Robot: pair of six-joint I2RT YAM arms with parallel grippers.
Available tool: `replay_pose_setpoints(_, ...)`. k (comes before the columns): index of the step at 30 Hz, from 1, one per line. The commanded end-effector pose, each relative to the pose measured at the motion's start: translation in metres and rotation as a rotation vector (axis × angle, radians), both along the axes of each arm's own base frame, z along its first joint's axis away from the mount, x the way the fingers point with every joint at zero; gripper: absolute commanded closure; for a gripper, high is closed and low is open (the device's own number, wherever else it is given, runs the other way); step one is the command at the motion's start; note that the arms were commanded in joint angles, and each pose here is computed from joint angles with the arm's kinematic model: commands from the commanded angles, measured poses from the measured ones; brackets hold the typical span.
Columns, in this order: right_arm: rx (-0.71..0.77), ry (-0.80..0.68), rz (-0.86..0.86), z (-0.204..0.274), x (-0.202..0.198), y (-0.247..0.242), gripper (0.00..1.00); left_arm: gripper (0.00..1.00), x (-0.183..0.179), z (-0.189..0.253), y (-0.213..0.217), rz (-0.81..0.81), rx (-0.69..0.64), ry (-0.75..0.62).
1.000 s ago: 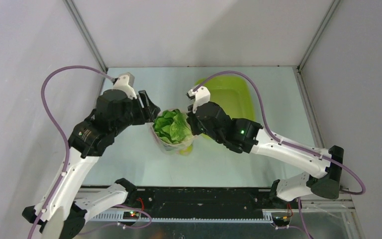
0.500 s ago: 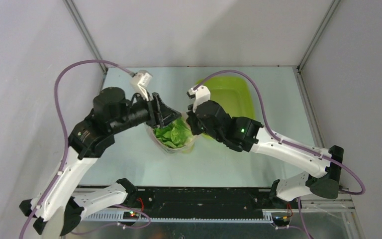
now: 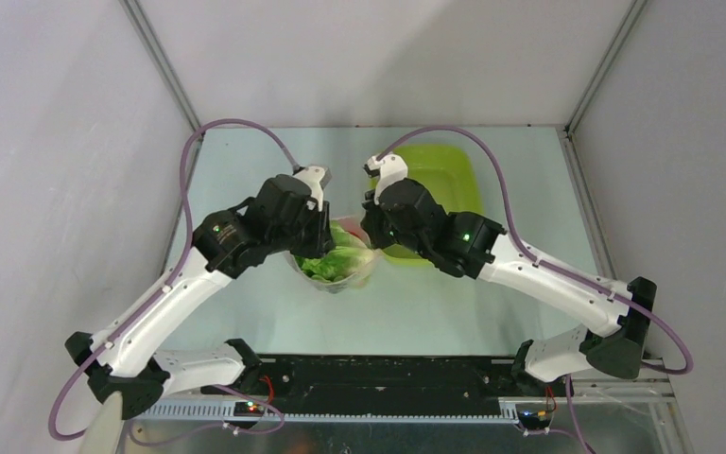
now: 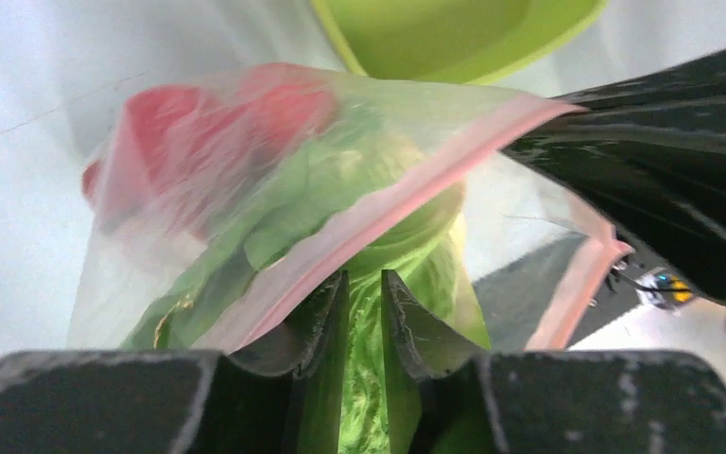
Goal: Place the food in the zip-top bag and seal the zipper
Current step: Adjust the fake vegetable in the zipper food storage bag.
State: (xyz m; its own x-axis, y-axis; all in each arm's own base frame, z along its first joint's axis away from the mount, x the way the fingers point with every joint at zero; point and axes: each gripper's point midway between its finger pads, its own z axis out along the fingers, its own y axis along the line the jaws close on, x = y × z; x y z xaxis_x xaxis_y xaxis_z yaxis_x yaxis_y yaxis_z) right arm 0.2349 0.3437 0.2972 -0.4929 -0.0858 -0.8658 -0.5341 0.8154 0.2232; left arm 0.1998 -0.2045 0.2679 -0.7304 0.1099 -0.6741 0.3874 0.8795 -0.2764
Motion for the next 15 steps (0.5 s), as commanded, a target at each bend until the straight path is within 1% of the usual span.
replay_pose_setpoints(1,0.107,-0.05,-0.029,0.044,0.008,-0.009,1.0,0.76,0.01,-0.026,0.033,0.138,0.163,0.001)
replay_pose_setpoints(5,0.123,-0.051,-0.013,0.049,0.007,-0.011,1.0,0.77,0.021,-0.034,0.052,0.247,0.258,-0.023)
replay_pose_setpoints(8,0.143,-0.061,0.025,0.055,0.002,-0.009,1.0,0.74,0.027,-0.034,0.059,0.29,0.296,-0.033)
replay_pose_setpoints(10,0.156,-0.067,0.05,0.058,0.0,-0.007,1.0,0.65,0.028,-0.03,0.057,0.286,0.285,-0.041)
replay_pose_setpoints(11,0.16,-0.067,0.057,0.059,-0.001,-0.006,1.0,0.64,0.029,-0.025,0.052,0.271,0.261,-0.048)
replay_pose_setpoints(12,0.16,-0.065,0.058,0.058,-0.001,-0.005,1.0,0.6,0.028,-0.021,0.05,0.261,0.241,-0.056)
replay_pose_setpoints(13,0.158,-0.065,0.059,0.057,-0.001,-0.005,1.0,0.58,0.029,-0.014,0.043,0.235,0.203,-0.065)
replay_pose_setpoints(14,0.157,-0.064,0.059,0.057,-0.001,-0.005,1.0,0.52,0.027,-0.007,0.04,0.222,0.171,-0.079)
replay_pose_setpoints(15,0.156,-0.063,0.058,0.056,0.0,-0.005,1.0,0.48,0.026,0.002,0.032,0.189,0.125,-0.092)
